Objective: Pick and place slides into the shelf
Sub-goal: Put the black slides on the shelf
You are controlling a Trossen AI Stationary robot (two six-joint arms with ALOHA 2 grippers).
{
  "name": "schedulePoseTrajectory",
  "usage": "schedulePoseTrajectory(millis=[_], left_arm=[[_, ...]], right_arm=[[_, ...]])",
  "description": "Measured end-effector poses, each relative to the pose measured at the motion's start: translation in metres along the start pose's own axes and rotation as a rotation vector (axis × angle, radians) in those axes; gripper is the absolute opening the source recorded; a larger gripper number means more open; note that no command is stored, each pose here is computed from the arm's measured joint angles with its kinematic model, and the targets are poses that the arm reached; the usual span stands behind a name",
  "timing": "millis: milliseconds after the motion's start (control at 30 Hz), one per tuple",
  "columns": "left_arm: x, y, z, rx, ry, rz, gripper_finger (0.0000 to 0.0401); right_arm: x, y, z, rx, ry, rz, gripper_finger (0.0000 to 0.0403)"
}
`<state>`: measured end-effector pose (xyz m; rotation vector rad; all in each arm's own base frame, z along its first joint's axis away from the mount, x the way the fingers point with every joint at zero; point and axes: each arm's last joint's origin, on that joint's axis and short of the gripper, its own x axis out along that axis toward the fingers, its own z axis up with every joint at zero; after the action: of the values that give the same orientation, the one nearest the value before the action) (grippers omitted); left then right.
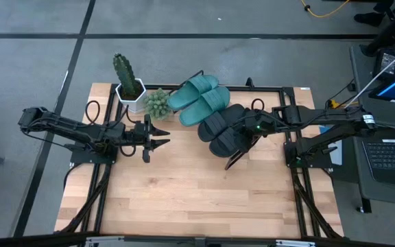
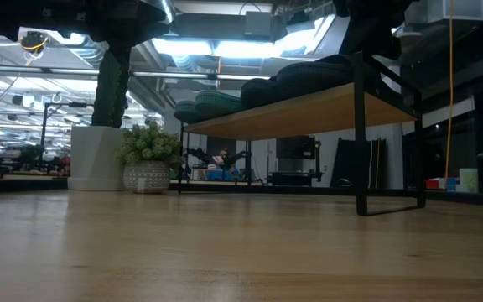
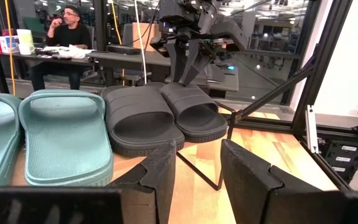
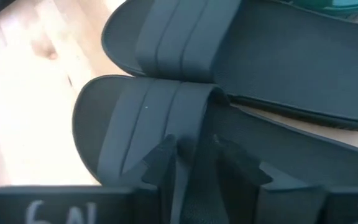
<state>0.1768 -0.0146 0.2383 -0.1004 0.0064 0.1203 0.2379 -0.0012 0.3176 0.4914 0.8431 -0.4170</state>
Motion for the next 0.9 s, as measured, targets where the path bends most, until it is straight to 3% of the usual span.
schedulePoseTrajectory(millis=[500,900], left_arm=[[0.0,0.0,0.0001,0.0,0.0,0.0,0.0119],[0.0,0.0,0.0,-0.003,0.0,0.0,0.0119]], right_arm=[[0.0,-0.0011,-0.0004,-0.044,-0.006,-0.025,0.0215],[-0.0081,-0.0029,0.0016,-0.052,0.027,-0.045,0.0229]])
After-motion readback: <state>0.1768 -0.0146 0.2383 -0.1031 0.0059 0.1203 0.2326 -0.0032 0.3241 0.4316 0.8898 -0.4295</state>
